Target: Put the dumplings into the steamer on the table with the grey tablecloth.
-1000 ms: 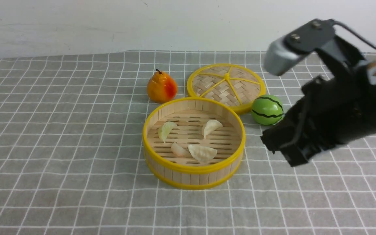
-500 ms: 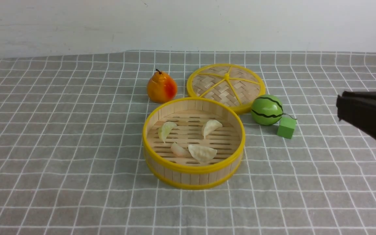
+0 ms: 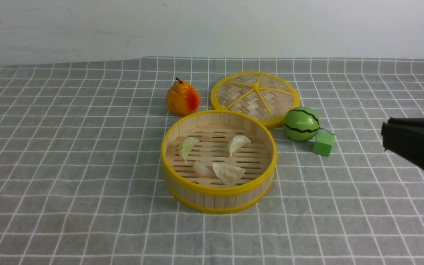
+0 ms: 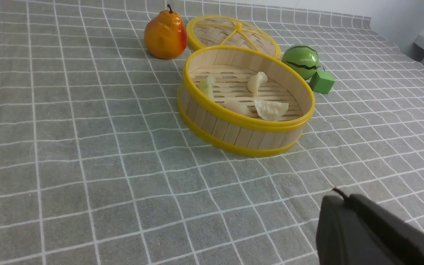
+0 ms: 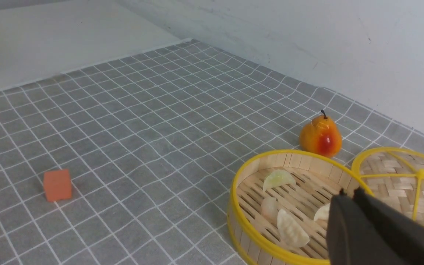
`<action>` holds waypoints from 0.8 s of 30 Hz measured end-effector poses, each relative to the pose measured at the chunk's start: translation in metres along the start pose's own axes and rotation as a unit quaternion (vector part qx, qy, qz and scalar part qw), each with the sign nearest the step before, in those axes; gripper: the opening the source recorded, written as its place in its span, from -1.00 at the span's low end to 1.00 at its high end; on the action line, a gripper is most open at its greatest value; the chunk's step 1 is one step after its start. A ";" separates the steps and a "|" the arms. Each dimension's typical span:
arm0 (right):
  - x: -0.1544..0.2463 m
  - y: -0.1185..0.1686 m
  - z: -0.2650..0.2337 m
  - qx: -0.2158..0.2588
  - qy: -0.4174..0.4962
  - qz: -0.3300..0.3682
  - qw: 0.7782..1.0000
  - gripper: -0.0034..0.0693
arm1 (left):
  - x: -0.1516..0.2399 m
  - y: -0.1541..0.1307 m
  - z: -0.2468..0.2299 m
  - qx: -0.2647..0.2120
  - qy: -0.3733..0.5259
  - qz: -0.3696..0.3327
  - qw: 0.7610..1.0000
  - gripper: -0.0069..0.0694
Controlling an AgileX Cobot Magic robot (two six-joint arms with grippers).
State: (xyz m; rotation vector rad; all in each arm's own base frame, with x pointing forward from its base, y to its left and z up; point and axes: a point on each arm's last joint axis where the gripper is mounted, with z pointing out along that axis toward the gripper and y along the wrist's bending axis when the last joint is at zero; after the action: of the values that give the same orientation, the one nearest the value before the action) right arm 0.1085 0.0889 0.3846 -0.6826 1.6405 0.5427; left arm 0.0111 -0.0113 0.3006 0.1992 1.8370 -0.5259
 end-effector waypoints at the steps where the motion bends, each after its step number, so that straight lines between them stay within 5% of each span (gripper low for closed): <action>1: 0.000 0.000 0.000 0.000 0.000 0.000 1.000 -0.87 | 0.000 0.000 0.000 0.000 0.000 0.000 1.000 -0.86; 8: 0.032 -0.002 0.003 0.020 0.011 0.021 1.000 -0.95 | 0.000 0.000 0.000 0.000 0.000 0.000 1.000 -0.85; 16: 0.109 -0.021 -0.031 0.180 -0.045 0.067 0.980 -0.97 | 0.000 0.000 0.000 0.000 0.000 0.000 1.000 -0.84; 24: 0.191 -0.024 -0.063 0.347 -0.022 0.159 0.924 -0.97 | 0.000 0.000 0.000 0.000 0.000 0.000 1.000 -0.84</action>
State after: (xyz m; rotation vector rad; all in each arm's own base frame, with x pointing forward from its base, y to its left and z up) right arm 0.0591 0.0026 0.2082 0.1233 1.7562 0.1656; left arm 0.0111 -0.0113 0.3006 0.1989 1.8371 -0.5261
